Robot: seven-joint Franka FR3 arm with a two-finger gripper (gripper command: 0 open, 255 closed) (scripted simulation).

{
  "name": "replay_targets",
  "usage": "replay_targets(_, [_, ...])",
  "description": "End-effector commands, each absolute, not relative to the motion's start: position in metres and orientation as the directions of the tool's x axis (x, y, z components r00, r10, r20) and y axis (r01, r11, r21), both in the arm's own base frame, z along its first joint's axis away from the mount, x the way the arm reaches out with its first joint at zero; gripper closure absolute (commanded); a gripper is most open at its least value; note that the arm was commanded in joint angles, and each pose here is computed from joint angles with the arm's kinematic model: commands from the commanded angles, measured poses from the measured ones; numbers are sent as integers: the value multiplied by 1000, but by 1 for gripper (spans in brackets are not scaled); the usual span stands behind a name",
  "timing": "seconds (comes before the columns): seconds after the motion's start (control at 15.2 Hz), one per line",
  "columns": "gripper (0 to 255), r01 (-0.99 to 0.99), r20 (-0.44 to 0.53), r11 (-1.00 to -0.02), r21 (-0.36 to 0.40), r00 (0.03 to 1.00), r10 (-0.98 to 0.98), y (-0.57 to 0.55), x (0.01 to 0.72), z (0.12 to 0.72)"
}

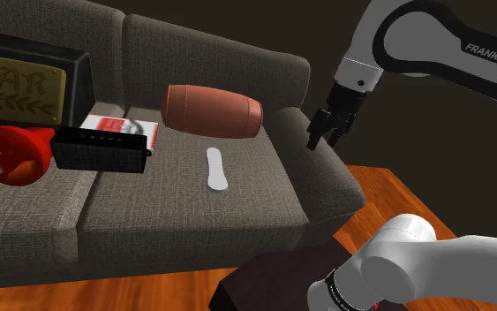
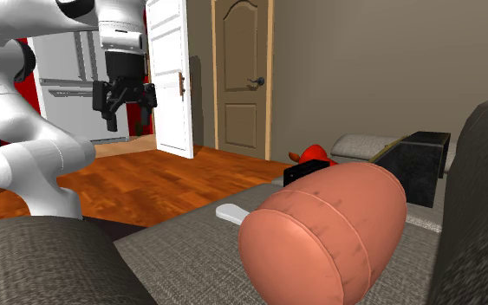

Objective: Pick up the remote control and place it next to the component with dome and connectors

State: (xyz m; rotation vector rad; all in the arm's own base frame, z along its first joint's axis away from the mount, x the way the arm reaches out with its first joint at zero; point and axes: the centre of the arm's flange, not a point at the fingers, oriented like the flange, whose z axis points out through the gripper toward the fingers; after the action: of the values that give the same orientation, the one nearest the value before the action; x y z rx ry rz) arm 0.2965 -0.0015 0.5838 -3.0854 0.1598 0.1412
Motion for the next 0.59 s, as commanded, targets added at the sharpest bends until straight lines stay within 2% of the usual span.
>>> replay_targets(0.0, [0, -105, -94, -993, -44, 990, -101, -1, 297, 584])
replay_targets(0.53, [0, -193, -66, -981, -33, 979, -191, 43, 363, 519])
